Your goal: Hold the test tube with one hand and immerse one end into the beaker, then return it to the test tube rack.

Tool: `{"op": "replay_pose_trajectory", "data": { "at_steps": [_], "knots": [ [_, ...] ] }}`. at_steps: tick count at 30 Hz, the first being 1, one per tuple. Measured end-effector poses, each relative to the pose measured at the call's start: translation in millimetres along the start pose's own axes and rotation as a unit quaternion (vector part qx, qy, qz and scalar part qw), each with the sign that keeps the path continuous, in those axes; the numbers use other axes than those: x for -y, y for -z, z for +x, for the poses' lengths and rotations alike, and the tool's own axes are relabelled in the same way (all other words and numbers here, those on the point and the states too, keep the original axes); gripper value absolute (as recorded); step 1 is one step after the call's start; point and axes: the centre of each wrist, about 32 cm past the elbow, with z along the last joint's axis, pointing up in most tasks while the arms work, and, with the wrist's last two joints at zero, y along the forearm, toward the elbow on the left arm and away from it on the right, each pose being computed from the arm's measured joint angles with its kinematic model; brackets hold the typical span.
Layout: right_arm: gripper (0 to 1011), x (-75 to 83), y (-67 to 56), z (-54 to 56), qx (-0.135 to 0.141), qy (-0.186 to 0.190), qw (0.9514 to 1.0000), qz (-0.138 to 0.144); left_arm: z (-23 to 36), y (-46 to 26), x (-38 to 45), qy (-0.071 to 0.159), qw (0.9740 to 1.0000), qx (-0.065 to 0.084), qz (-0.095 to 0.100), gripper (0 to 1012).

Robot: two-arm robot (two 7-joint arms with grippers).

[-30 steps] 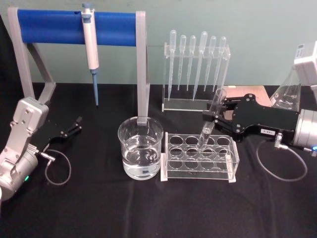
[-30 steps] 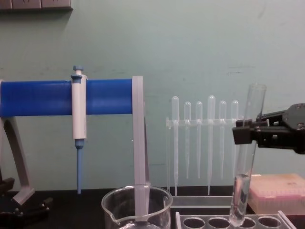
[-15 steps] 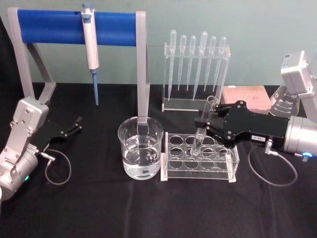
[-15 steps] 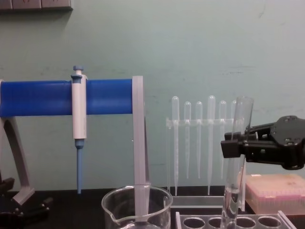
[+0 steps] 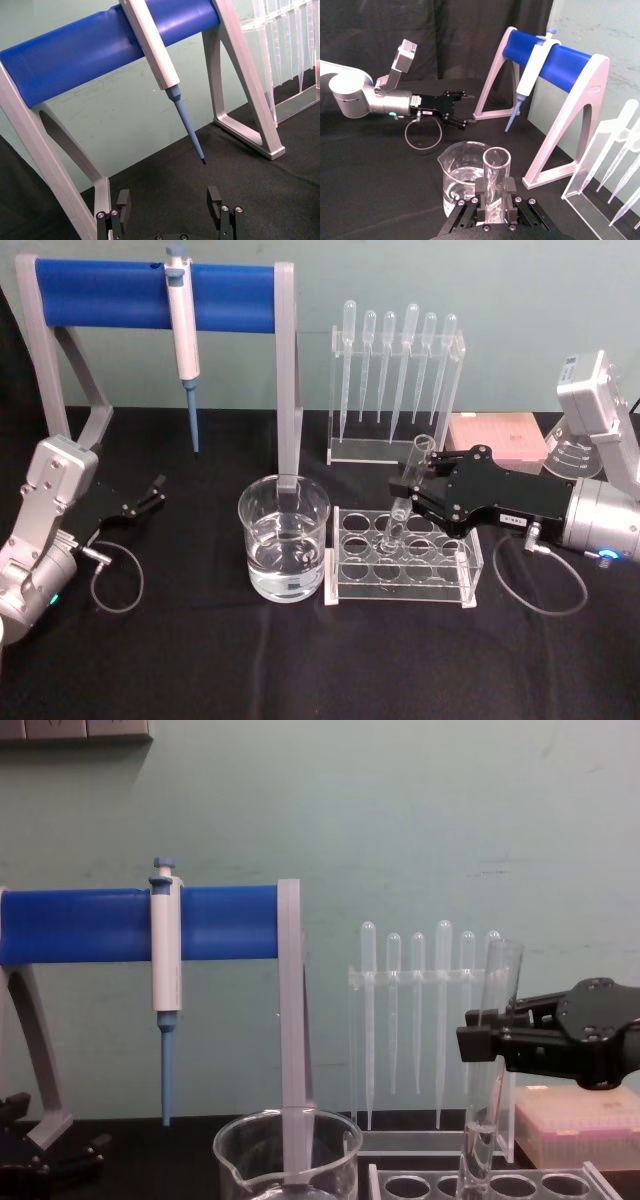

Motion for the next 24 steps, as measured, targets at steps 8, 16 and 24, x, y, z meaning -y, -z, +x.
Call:
{"op": "replay_pose_trajectory", "data": {
  "at_steps": [8,16,24],
  "knots": [
    [224,-5.1,10.5,0.5,-0.002,0.001,1.0000,-0.002,0.0,0.0,0.0,0.000,1.0000,0.000,0.000,1000],
    [225,-9.9,22.6,0.7,-0.005,0.005,0.9999,-0.010,0.0,0.0,0.0,0.000,1.0000,0.000,0.000,1000],
    [224,-15.4,35.3,-1.7,-0.016,0.005,0.9997,-0.018,0.0,0.0,0.0,0.000,1.0000,0.000,0.000,1000]
  ]
}}
